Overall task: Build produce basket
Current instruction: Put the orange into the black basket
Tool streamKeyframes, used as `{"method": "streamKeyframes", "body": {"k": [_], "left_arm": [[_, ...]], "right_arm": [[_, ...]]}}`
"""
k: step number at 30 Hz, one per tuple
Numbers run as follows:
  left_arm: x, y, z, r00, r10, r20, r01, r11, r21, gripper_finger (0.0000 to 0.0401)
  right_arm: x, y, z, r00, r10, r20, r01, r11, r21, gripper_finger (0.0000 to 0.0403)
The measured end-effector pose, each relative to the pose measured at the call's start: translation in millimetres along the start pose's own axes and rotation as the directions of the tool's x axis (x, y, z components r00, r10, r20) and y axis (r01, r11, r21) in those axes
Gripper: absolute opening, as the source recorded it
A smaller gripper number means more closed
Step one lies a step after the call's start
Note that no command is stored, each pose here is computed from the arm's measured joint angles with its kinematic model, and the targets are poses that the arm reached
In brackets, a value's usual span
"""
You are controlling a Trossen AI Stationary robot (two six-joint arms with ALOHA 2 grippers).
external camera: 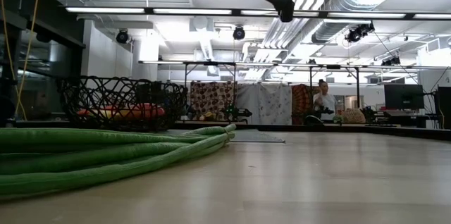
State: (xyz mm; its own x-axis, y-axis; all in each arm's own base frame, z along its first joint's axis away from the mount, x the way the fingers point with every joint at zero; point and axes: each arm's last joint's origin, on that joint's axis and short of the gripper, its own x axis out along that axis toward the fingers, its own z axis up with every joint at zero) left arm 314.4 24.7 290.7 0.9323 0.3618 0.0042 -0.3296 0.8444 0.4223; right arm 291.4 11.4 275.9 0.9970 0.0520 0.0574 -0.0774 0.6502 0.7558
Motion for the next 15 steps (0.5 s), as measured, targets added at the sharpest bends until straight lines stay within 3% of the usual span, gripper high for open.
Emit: {"method": "streamKeyframes", "body": {"k": [9, 15], "left_arm": [[-0.1, -1.7, 1.1, 0.998, -0.061, 0.03, 0.061, 0.998, 0.011, 0.0342], [-0.3, -2.2, 2.0, 0.997, -0.07, 0.038, 0.07, 0.998, 0.011, 0.0317]], "right_arm": [[0.0, 0.8, -1.0, 1.0, 0.014, -0.014, -0.014, 1.0, -0.002, 0.0346], [0.1, 1.6, -0.6, 1.0, 0.024, -0.01, -0.024, 1.0, -0.003, 0.0346]]}}
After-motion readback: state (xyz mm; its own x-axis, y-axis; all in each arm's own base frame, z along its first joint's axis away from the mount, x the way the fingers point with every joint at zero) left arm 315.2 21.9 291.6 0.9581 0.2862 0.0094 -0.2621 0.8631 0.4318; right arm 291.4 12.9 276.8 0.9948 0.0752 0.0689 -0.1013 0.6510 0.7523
